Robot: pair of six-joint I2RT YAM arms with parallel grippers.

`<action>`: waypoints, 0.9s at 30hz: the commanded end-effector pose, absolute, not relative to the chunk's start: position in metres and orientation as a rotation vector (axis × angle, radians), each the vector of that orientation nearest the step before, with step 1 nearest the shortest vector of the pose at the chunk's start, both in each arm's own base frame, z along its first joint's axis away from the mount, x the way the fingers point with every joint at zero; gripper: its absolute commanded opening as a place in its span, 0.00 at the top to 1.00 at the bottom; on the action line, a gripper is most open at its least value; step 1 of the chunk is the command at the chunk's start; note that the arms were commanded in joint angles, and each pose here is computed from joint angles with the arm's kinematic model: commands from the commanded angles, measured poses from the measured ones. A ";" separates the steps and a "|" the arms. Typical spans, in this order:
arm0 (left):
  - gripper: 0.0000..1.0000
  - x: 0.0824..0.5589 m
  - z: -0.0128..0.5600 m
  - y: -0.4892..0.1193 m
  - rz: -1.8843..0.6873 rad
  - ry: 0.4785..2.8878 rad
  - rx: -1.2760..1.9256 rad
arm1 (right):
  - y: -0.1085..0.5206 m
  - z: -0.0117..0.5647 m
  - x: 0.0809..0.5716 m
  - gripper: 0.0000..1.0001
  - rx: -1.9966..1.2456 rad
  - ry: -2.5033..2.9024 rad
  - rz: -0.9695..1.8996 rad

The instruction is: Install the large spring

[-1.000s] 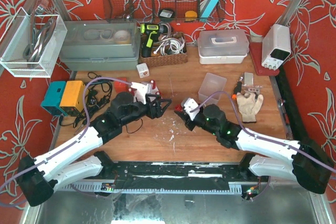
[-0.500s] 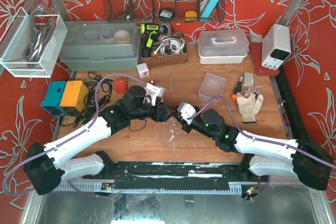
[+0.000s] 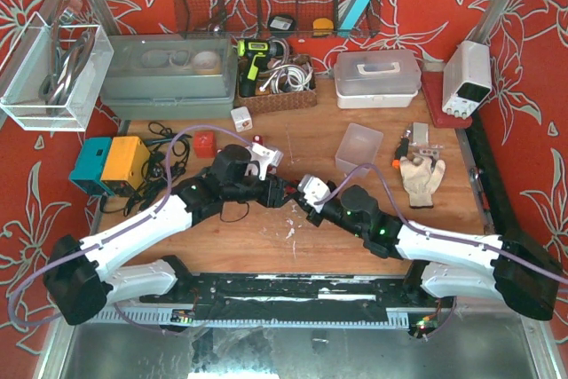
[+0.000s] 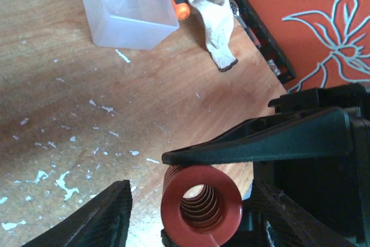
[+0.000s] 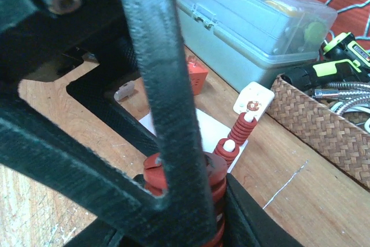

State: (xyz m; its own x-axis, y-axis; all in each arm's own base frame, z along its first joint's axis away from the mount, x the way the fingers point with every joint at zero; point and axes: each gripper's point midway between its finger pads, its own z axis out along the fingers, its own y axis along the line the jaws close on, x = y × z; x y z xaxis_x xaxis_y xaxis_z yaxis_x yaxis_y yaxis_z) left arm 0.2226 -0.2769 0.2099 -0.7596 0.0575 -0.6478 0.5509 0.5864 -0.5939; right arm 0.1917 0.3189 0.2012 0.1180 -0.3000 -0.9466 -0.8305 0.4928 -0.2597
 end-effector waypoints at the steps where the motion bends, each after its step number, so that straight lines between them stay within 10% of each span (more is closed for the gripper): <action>1: 0.44 0.222 0.210 -0.285 -1.151 2.228 0.503 | 0.327 0.211 0.187 0.90 -1.054 1.398 0.539; 11: 0.76 0.220 0.213 -0.285 -1.176 2.224 0.488 | 0.330 0.205 0.189 0.85 -1.064 1.410 0.518; 27: 0.98 0.258 0.232 -0.232 -0.862 2.160 0.253 | 0.322 0.198 0.205 0.02 -0.975 1.486 0.454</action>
State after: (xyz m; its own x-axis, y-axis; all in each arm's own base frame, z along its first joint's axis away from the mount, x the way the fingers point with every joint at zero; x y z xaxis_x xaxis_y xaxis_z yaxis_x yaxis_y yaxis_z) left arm 0.2395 -0.2594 0.2163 -0.7393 -0.0305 -0.6726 0.4894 0.6618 -0.5679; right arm 0.1991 0.3225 0.1854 0.0995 -0.3427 -0.9342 -0.8074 0.5208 -0.2771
